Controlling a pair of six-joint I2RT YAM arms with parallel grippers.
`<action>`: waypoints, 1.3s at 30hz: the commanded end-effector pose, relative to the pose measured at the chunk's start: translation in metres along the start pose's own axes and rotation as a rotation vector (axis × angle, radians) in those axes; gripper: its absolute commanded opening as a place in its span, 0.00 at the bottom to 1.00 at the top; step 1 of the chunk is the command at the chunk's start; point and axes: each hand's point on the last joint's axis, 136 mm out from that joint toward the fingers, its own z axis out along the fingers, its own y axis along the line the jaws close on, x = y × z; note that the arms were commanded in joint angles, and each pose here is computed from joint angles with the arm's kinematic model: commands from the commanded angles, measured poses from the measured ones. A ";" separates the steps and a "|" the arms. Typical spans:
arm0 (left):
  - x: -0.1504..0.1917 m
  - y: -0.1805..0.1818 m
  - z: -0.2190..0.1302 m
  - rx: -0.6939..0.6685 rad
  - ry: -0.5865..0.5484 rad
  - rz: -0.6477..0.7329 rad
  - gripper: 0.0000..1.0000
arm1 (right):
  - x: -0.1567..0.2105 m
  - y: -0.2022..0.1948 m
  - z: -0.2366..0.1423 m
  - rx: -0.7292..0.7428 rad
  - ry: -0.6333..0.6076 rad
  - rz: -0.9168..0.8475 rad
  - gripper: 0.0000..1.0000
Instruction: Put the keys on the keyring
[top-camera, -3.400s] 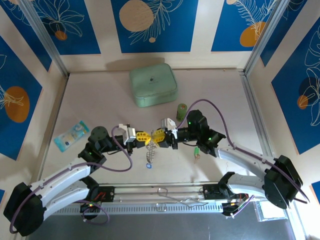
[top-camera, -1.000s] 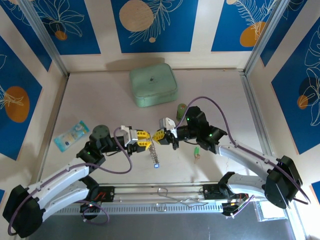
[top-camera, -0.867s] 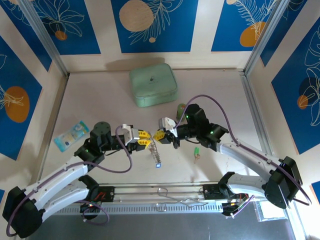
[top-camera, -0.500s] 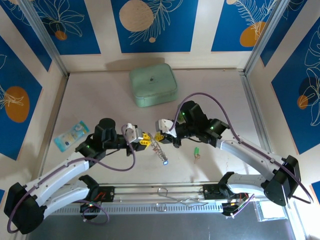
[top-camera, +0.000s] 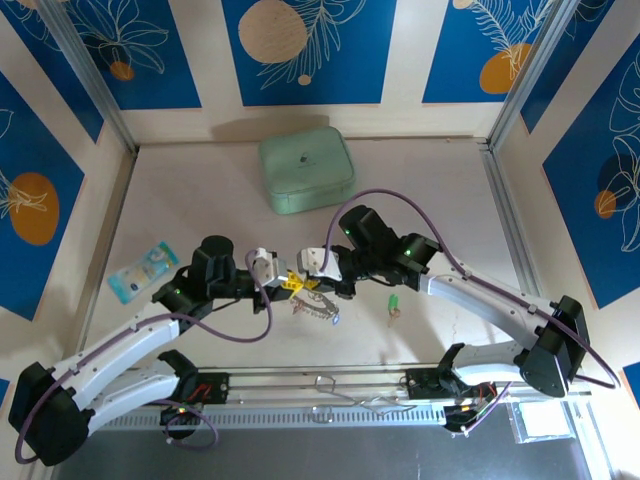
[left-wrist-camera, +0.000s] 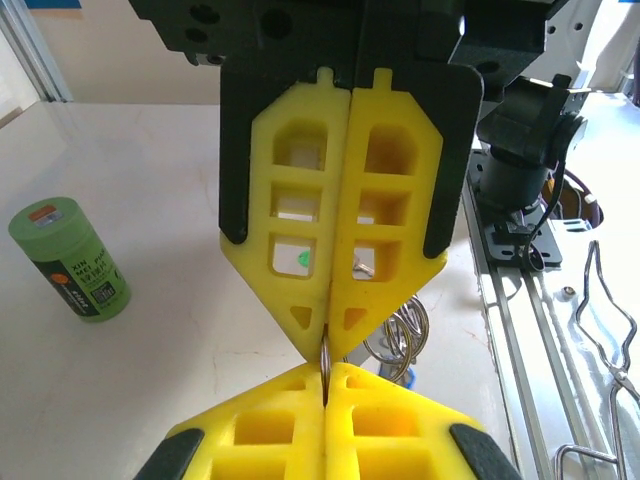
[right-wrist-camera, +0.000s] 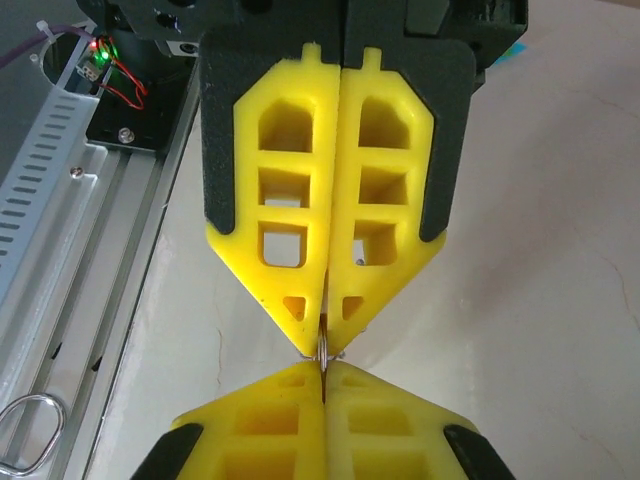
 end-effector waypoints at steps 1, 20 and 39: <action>-0.012 -0.003 -0.002 0.016 -0.012 0.053 0.00 | -0.026 0.000 -0.011 -0.004 -0.079 -0.036 0.00; -0.049 -0.001 -0.021 -0.113 -0.376 0.139 0.00 | 0.004 -0.015 -0.035 -0.004 -0.429 0.207 0.35; -0.054 -0.008 -0.024 -0.073 -0.459 0.109 0.00 | -0.031 -0.007 -0.038 -0.067 -0.502 0.111 0.33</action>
